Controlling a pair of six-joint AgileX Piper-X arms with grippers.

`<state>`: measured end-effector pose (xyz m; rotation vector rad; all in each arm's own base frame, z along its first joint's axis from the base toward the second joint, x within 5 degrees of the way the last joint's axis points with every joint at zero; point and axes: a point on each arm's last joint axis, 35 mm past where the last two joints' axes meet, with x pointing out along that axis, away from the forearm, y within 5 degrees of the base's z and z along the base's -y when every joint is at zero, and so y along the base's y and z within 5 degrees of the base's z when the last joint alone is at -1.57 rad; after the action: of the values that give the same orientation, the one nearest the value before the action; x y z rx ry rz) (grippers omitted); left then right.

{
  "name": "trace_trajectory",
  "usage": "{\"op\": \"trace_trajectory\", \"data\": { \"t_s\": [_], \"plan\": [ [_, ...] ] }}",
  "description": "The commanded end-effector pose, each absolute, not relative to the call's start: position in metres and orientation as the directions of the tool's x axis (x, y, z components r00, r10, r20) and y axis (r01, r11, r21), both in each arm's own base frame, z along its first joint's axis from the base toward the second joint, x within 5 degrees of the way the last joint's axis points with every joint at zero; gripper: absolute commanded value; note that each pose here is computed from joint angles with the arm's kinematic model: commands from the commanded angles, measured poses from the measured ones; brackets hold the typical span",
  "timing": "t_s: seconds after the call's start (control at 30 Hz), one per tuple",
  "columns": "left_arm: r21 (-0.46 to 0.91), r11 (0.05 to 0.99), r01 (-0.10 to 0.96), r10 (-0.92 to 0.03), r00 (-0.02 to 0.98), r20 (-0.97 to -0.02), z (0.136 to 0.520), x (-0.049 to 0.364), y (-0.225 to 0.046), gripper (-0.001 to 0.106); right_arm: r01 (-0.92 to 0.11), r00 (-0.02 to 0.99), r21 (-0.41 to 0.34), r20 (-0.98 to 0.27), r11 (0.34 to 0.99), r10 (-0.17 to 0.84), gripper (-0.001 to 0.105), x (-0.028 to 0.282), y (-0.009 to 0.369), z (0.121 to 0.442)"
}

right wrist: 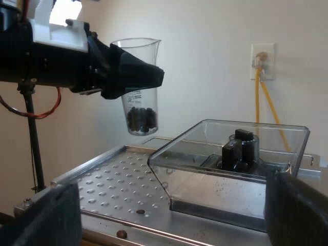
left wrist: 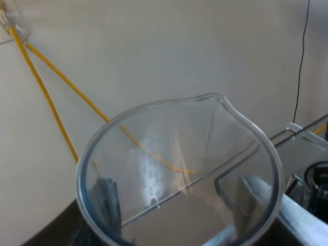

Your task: Pour the beans into the coffee machine

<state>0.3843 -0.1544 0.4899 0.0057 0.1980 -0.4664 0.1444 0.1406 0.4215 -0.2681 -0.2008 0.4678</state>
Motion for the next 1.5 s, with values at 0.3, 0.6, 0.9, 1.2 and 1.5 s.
{"op": "trace_trajectory", "data": {
  "t_s": [0.3, 0.6, 0.9, 1.2, 1.5],
  "plan": [
    [0.02, 0.873, 0.486, -0.48, 0.868, -0.126, 0.507, 0.384, -0.178, 0.016, -0.416, 0.875, -0.299, 0.127, 0.859, 0.468, 0.079, 0.143, 0.14, 0.423],
    [0.371, 0.805, 0.463, -0.456, 0.883, -0.113, 0.506, 0.384, -0.187, 0.016, -0.421, 0.875, -0.281, 0.126, 0.862, 0.468, 0.079, 0.143, 0.14, 0.423],
    [0.666, 0.615, 0.422, -0.483, 0.869, -0.104, 0.506, 0.379, -0.2, 0.016, -0.422, 0.875, -0.283, 0.122, 0.861, 0.468, 0.079, 0.143, 0.14, 0.422],
    [0.879, 0.367, 0.306, -0.489, 0.867, -0.098, 0.507, 0.379, -0.2, 0.016, -0.427, 0.877, -0.292, 0.098, 0.856, 0.47, 0.079, 0.143, 0.14, 0.419],
    [0.981, 0.093, 0.169, -0.518, 0.85, -0.097, 0.507, 0.378, -0.201, 0.016, -0.433, 0.877, -0.299, 0.08, 0.851, 0.474, 0.079, 0.143, 0.14, 0.417]
  ]
}}
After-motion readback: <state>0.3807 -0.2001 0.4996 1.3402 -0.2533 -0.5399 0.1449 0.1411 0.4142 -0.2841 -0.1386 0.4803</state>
